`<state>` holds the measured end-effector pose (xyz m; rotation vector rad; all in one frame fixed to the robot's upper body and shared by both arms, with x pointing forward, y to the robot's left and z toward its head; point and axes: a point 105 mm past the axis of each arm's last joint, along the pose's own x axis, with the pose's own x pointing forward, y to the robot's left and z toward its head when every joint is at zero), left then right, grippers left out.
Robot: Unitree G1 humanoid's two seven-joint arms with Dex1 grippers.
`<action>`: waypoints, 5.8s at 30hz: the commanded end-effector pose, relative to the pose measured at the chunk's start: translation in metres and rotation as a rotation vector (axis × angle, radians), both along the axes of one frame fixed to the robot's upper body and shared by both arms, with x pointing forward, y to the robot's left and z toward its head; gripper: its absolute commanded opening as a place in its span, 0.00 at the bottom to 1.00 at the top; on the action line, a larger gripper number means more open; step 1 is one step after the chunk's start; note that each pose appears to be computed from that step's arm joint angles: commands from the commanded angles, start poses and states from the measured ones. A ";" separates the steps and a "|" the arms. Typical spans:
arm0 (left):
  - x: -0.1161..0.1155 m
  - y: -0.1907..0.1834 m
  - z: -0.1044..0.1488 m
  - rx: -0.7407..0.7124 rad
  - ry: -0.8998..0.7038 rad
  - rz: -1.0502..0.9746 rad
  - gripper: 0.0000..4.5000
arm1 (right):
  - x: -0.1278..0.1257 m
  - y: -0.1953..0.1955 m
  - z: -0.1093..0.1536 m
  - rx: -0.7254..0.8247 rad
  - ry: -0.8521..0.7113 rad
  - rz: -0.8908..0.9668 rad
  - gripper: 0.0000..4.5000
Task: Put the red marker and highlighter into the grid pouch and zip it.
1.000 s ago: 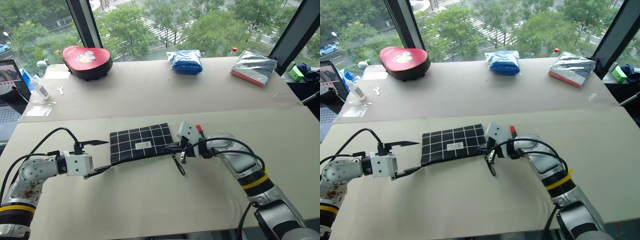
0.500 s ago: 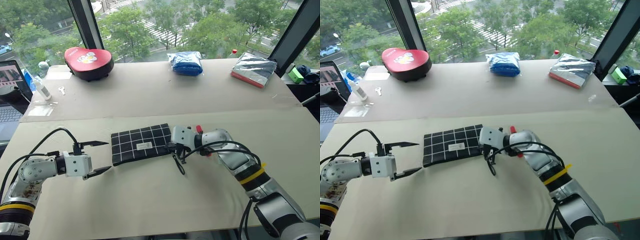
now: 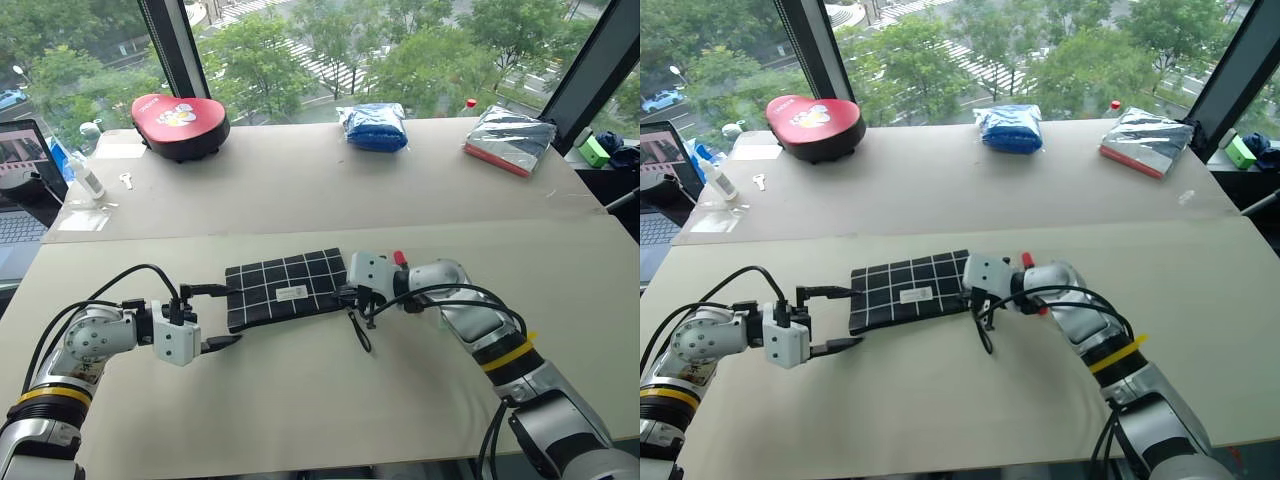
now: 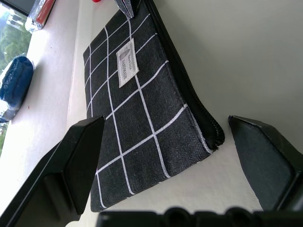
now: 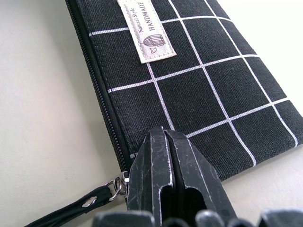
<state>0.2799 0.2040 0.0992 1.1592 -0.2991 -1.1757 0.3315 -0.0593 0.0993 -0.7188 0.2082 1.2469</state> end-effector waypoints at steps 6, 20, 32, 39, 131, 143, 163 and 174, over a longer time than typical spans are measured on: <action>0.016 -0.011 0.006 0.014 -0.079 -0.043 1.00 | -0.004 -0.004 0.000 0.000 0.017 -0.012 0.01; 0.018 -0.028 0.006 -0.046 -0.115 -0.111 0.66 | -0.003 -0.008 0.002 0.002 0.018 -0.027 0.00; 0.014 -0.029 -0.003 -0.084 -0.074 -0.113 0.02 | 0.000 -0.008 0.005 0.009 0.018 -0.027 0.00; 0.015 -0.030 -0.004 -0.121 -0.055 -0.084 0.00 | 0.013 -0.004 0.019 0.129 0.008 -0.094 0.10; 0.045 -0.068 0.049 -0.651 0.303 0.328 0.00 | 0.008 0.094 0.070 0.382 0.213 -0.022 0.00; 0.044 -0.066 0.049 -0.663 0.303 0.332 0.00 | 0.009 0.103 0.051 0.308 0.183 -0.037 0.00; 0.045 -0.067 0.046 -0.670 0.309 0.328 0.00 | 0.029 0.100 0.064 0.390 0.177 -0.165 0.00; 0.044 -0.066 0.047 -0.681 0.312 0.333 0.00 | 0.006 0.119 0.059 0.369 0.192 -0.099 0.00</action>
